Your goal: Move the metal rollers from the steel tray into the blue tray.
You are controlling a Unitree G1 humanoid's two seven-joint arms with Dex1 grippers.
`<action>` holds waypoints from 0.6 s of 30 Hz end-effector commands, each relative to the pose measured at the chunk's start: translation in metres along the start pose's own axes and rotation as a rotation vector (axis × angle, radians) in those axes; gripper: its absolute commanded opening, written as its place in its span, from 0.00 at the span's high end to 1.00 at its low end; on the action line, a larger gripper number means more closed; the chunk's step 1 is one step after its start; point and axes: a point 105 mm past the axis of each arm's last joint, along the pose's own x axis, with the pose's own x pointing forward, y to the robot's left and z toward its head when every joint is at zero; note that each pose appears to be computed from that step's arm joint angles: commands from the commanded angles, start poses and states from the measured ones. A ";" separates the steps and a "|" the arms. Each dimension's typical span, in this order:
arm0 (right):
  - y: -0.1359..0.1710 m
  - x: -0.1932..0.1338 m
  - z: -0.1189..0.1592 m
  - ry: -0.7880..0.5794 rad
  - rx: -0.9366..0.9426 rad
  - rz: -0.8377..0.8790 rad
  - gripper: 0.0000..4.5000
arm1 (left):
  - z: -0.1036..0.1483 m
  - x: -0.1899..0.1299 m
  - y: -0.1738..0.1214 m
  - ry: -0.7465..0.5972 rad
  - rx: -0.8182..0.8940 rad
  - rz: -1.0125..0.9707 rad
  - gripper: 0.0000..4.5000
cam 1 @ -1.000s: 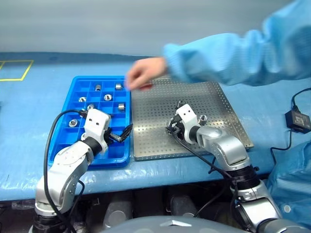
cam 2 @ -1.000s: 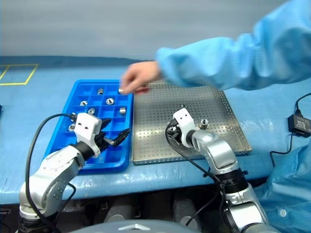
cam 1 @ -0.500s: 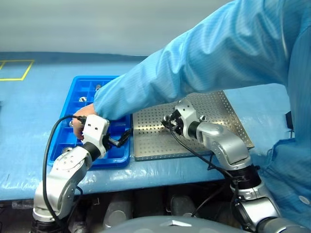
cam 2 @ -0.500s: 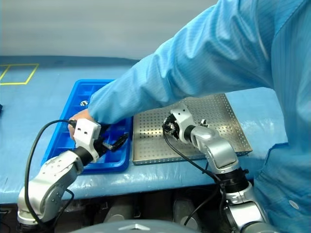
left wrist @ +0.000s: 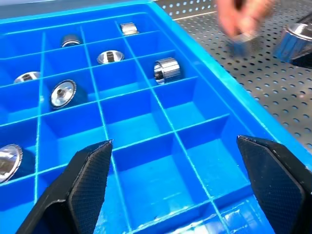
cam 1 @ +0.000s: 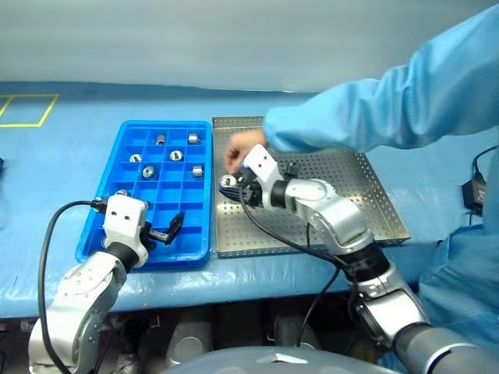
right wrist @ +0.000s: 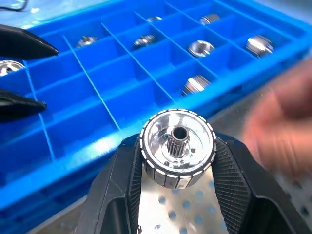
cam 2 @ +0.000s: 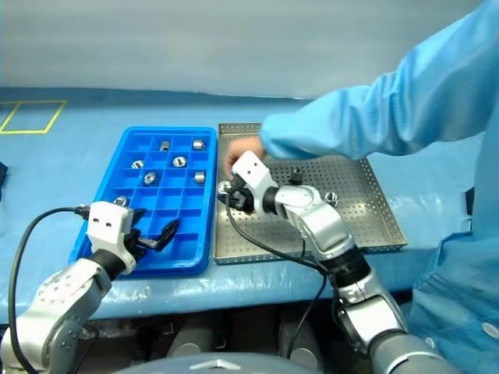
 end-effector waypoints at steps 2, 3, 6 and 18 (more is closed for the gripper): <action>0.005 0.031 0.027 -0.067 -0.076 0.061 0.63 | 0.014 -0.008 0.000 -0.068 0.016 0.031 0.00; 0.006 0.038 0.029 -0.071 -0.073 0.073 0.63 | 0.014 -0.009 0.000 -0.070 0.015 0.035 0.00; 0.012 0.057 0.031 -0.075 -0.082 0.113 0.63 | 0.014 -0.012 0.000 -0.074 0.010 0.051 0.00; 0.020 0.091 0.022 -0.033 -0.020 0.166 0.63 | 0.011 -0.022 0.004 -0.069 0.006 0.111 0.00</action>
